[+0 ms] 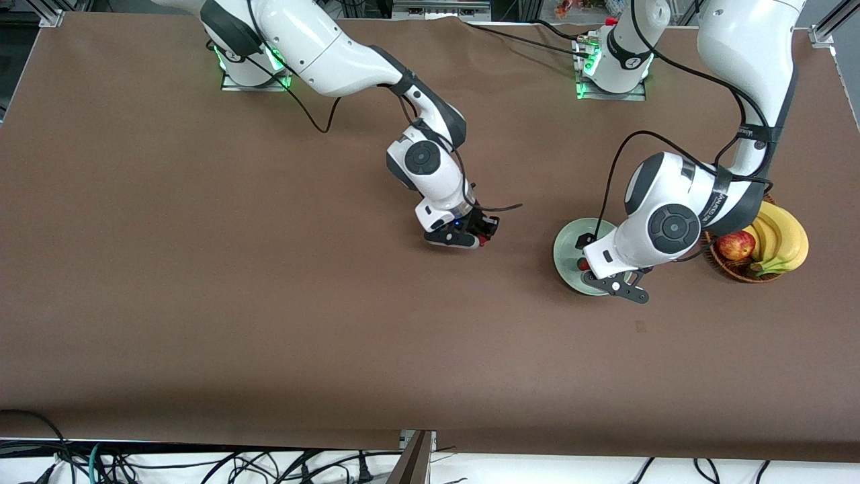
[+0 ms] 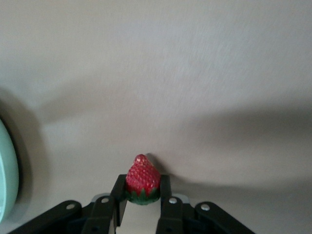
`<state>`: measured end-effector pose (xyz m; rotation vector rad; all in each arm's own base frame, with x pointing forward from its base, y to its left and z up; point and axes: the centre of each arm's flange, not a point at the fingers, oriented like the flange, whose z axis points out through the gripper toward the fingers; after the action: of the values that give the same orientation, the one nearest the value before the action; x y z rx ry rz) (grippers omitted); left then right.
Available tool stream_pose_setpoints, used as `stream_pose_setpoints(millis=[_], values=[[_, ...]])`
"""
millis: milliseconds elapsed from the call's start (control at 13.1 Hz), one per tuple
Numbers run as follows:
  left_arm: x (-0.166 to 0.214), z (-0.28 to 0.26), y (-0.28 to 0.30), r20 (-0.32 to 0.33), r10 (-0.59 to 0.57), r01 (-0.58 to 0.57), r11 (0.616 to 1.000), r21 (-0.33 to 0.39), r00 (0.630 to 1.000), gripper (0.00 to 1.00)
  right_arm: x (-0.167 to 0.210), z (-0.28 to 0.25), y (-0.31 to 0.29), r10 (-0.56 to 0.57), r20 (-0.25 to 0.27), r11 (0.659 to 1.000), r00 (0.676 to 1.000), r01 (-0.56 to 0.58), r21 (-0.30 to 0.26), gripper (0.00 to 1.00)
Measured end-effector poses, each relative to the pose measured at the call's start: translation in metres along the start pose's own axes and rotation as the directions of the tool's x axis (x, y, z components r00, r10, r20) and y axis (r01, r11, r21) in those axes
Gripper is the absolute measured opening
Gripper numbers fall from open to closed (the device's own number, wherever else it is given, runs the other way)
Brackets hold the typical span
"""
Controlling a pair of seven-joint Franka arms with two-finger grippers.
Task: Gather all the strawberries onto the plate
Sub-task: 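Carry the last strawberry with the right gripper and set it down, then grasp the strawberry with the left gripper while the right gripper retracts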
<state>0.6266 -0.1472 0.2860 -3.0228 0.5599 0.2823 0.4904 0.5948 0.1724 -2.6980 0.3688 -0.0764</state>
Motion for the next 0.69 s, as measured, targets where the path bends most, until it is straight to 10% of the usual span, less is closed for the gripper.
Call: stream_pose_setpoints(millis=[153,688], values=[[0.000,0.000,0.000,0.000,0.001,-0.001,1.000,0.000,1.000,1.00,-0.005,0.003,-0.001,-0.001,0.003,1.000,1.000,0.001,-0.001,0.33],[0.001,-0.001,0.008,-0.001,-0.004,0.004,1.000,-0.009,1.000,1.00,0.078,-0.082,-0.009,0.007,-0.048,1.000,0.999,-0.009,-0.027,1.00]])
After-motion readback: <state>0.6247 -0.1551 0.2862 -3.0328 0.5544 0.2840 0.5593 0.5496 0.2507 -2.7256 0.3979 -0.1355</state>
